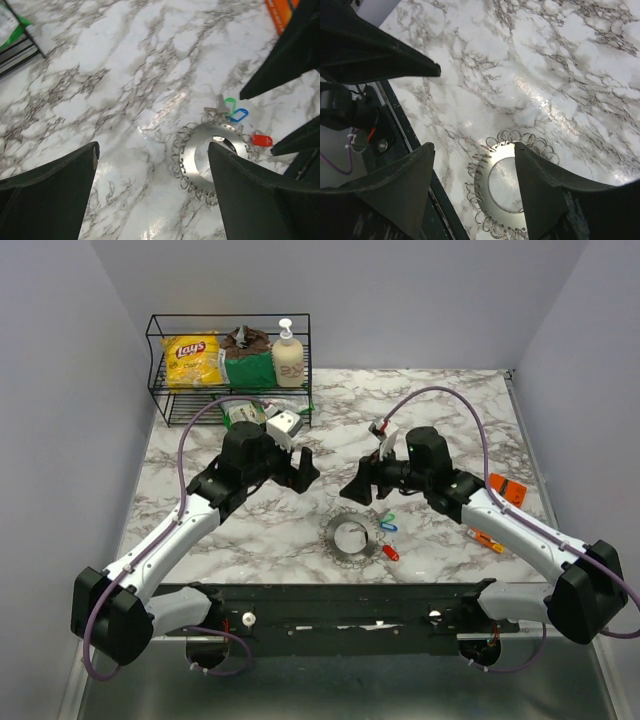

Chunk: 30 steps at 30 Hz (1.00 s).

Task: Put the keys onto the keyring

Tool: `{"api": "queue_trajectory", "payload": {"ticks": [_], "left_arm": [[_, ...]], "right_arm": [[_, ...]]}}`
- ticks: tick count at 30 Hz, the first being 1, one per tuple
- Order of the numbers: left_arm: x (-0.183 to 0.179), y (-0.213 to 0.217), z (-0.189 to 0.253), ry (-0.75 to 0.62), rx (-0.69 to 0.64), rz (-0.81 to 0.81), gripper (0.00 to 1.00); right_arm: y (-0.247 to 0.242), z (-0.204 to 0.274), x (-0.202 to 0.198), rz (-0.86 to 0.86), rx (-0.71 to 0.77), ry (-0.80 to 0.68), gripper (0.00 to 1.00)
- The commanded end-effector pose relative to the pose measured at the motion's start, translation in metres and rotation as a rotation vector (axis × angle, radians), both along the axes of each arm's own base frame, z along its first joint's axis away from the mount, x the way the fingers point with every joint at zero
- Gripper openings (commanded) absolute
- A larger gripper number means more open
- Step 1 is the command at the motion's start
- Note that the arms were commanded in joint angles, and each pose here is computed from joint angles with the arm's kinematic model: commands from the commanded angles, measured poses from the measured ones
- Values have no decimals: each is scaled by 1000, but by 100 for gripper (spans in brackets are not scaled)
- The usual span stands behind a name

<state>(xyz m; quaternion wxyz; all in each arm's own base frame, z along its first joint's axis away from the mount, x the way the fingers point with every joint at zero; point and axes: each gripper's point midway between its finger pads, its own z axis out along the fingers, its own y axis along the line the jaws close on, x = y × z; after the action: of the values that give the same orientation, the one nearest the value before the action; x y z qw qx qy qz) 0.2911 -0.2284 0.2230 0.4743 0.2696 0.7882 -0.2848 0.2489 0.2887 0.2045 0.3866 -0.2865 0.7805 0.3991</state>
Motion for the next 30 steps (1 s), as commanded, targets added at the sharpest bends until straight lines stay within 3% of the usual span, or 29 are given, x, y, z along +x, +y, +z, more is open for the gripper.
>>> {"api": "queue_trajectory", "payload": {"ticks": [1,5,13,16,24,30], "left_arm": [[30,41,2,-62,-9,342,99],[43,71,-1,-89,29,528,99],[56,107,-30,6,164,775,99],[58,109,-43,47,222,786,99],[59,106,-46,48,214,771,99],[59,106,-37,14,189,769,99]], "right_arm": [[-15,-23,13,-123,-37,29,78],[-25,-40,15,-168,-60,52,82],[-58,-60,29,-300,-88,85,92],[-79,-65,37,-369,-88,97,99],[-126,-82,51,-567,-135,114,100],[-130,-87,54,-592,-155,129,100]]}}
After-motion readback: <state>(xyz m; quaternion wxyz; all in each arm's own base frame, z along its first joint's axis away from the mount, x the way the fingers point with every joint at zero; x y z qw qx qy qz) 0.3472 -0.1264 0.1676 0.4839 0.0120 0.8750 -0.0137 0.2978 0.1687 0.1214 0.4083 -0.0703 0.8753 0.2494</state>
